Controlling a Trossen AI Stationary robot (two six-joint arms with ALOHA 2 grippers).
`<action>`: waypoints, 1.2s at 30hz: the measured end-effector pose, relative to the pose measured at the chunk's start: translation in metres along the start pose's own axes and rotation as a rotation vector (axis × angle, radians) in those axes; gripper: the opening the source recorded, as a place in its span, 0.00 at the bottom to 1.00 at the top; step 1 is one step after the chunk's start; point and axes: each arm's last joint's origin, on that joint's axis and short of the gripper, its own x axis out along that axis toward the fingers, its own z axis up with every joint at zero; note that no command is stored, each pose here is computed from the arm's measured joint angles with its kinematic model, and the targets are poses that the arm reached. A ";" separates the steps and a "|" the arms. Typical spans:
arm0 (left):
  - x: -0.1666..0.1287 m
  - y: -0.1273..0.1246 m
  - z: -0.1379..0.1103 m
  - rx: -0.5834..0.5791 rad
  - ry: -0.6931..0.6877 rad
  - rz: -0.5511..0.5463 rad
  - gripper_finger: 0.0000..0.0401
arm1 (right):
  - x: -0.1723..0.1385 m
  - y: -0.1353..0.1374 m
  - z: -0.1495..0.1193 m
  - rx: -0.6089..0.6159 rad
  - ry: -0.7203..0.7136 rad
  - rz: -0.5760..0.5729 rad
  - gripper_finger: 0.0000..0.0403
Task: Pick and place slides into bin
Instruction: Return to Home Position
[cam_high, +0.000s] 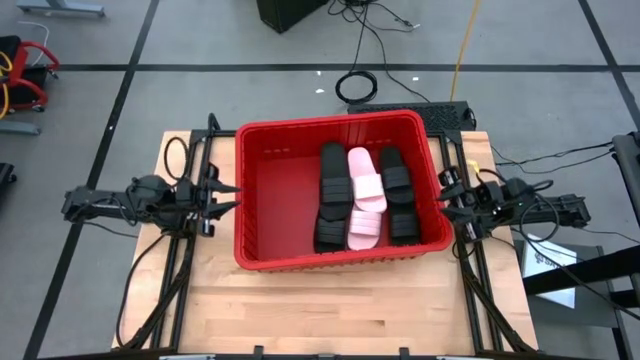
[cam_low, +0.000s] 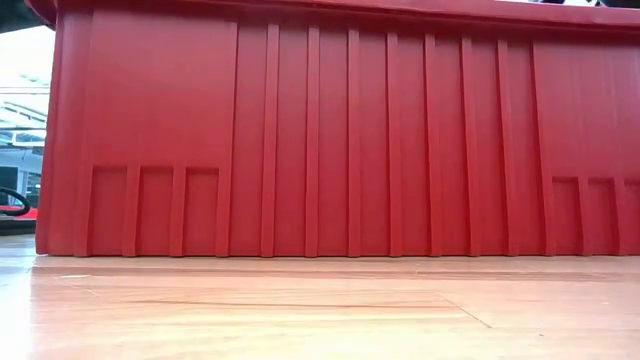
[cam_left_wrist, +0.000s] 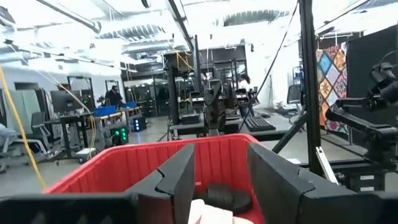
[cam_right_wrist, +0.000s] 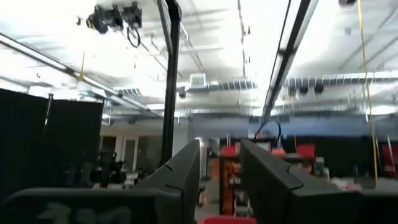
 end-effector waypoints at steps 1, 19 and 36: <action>-0.002 0.000 -0.002 0.005 -0.005 0.001 0.38 | -0.003 0.000 -0.002 -0.008 -0.015 0.001 0.26; -0.029 -0.003 -0.041 -0.034 -0.074 0.008 0.38 | -0.023 -0.002 -0.031 -0.036 -0.029 -0.108 0.26; -0.028 -0.007 -0.071 -0.087 0.021 -0.002 0.38 | -0.024 -0.003 -0.042 -0.017 0.076 -0.114 0.26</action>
